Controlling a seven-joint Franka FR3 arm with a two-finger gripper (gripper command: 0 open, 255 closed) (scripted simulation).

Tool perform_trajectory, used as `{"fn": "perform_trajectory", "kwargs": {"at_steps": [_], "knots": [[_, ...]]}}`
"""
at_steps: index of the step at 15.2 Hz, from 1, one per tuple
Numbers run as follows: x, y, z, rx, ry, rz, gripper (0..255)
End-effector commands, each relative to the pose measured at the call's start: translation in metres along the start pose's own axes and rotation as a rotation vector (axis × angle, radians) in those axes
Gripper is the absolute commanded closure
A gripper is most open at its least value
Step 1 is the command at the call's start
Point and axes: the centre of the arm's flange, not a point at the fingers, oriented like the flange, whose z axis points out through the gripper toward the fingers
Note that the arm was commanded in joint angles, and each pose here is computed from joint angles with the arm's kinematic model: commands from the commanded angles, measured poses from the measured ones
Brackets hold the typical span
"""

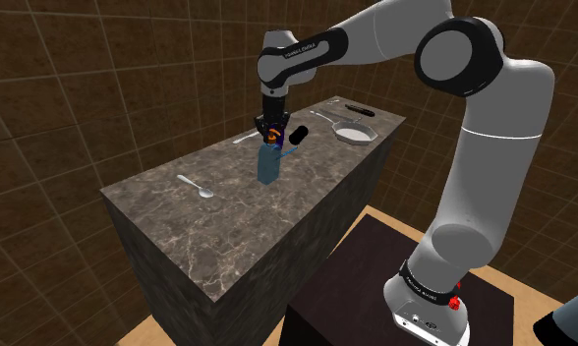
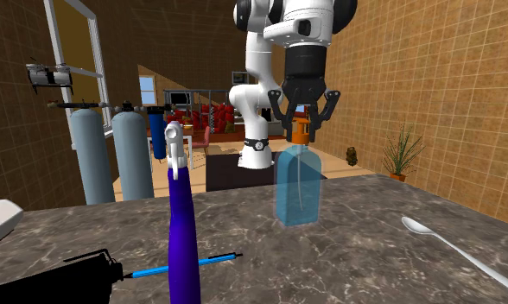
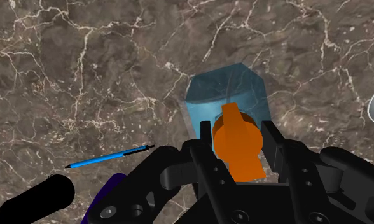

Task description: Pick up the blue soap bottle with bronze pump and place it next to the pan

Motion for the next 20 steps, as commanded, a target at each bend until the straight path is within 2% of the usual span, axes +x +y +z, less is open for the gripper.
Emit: {"fn": "perform_trajectory", "kwargs": {"at_steps": [1,4,20], "knots": [[0.000,0.000,0.000,0.000,0.000,0.000,255],[0.000,0.000,0.000,0.000,0.000,0.000,255],[-0.001,0.001,-0.084,0.000,0.000,0.000,255]]}}
